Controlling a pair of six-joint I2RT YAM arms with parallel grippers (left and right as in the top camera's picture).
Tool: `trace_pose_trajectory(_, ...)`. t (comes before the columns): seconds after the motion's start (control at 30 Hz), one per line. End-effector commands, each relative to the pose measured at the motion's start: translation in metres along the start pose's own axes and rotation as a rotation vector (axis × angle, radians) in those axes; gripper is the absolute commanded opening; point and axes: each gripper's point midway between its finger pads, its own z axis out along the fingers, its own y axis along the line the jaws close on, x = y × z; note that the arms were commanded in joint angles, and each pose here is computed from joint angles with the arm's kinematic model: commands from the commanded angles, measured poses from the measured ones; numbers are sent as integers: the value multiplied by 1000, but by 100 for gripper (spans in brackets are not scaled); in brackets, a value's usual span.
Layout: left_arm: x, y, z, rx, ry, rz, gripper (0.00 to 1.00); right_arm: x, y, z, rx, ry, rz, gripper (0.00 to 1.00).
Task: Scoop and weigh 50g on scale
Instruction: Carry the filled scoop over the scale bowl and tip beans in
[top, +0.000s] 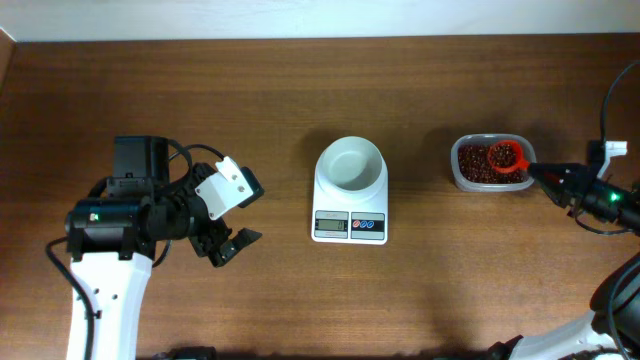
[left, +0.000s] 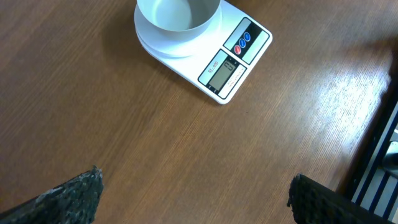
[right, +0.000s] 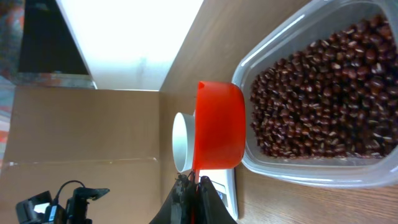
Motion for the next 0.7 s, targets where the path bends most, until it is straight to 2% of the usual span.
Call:
trace_pose_trajectory(0.0, -6, -1, -4, 0, -27, -6, 99, -2, 7, 0, -64, -19, -22, 4)
trace_pose_trajectory(0.2, -6, -1, -4, 0, -27, -6, 99, 8, 16, 18, -87, 36, -31, 4)
trace_pose_trajectory(0.4, -6, -1, -4, 0, -27, -5, 99, 47, 43, 78, -134, 238, -95, 4)
trace_pose_trajectory(0.5, -6, -1, -4, -1, -27, -6, 99, 65, 64, 103, -218, 309, -139, 4)
trace_pose_trajectory(0.67, -6, -1, -4, 0, -27, -5, 99, 90, 80, 138, -235, 425, -139, 4)
